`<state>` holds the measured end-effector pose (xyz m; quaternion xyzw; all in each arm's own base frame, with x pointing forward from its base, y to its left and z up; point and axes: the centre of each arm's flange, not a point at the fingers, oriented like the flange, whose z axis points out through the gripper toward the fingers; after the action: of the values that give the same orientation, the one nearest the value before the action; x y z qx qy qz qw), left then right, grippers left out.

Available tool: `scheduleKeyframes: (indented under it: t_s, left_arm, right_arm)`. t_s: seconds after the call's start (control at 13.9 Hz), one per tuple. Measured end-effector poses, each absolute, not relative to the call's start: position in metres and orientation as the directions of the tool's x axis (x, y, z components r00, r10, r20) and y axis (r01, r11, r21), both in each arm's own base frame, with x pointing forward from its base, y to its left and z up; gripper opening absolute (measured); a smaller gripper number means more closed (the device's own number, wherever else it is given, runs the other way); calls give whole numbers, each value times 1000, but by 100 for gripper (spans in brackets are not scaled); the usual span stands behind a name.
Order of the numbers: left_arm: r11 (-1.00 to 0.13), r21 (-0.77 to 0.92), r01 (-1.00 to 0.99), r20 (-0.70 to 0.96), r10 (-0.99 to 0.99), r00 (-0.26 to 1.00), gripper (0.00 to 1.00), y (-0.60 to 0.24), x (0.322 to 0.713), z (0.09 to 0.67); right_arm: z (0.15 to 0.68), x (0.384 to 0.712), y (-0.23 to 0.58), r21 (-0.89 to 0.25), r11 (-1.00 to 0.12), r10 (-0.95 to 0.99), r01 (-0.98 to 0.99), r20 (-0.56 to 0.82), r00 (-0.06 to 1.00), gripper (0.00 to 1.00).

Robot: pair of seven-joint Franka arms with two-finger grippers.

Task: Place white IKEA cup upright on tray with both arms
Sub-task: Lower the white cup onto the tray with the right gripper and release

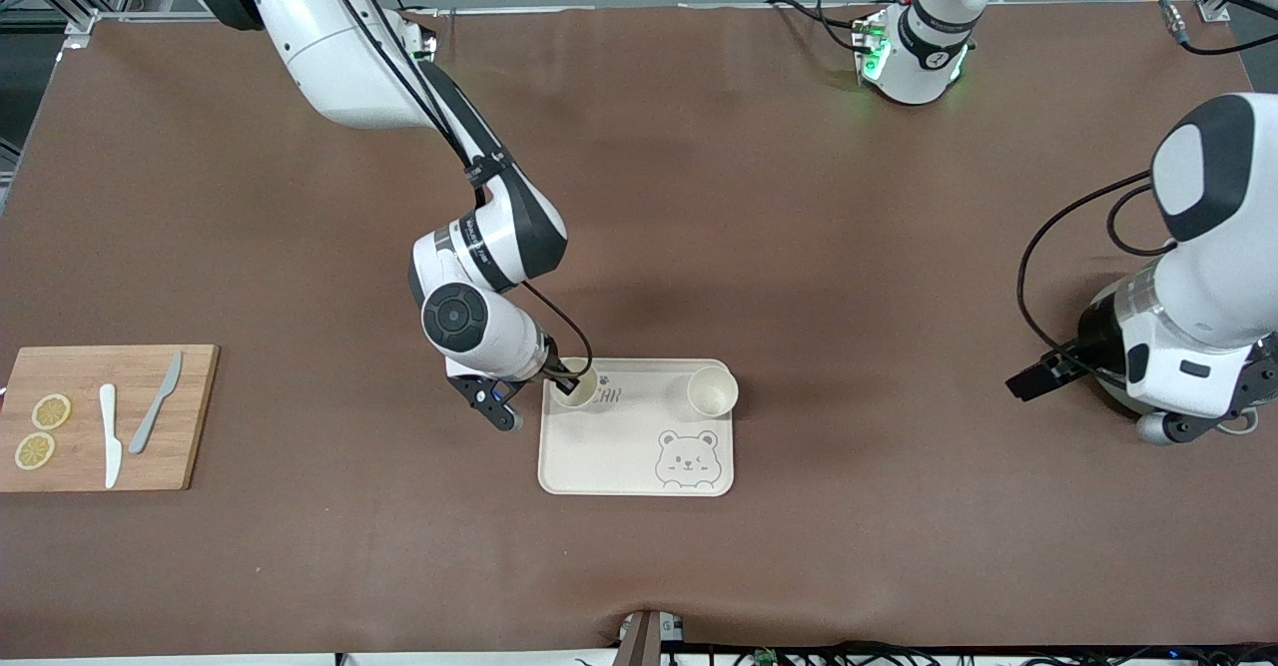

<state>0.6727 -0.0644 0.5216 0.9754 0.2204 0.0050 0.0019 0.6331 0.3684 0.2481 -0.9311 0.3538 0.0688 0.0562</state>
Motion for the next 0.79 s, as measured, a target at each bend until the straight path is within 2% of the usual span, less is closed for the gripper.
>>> scheduleKeyframes:
  t_s: [0.14,0.22,0.58,0.79]
  left_arm:
    - [-917,-20,398,1,398,917,100,-54,664,535]
    - [-922,-28,386,-7,386,923,100,-47,659,542]
    - [-942,-46,333,-28,334,942,100,-24,634,571]
    - [-953,-53,299,-37,301,953,100,-25,623,584]
  right_arm:
    - [240,634,370,-62,-740,-654,-670,-164,738,4]
    - [240,634,370,-62,-739,-655,-671,-163,737,8]
    - [239,634,370,-61,-740,-655,-670,-164,738,60]
    - [254,638,366,-20,-745,-653,-667,-184,735,90]
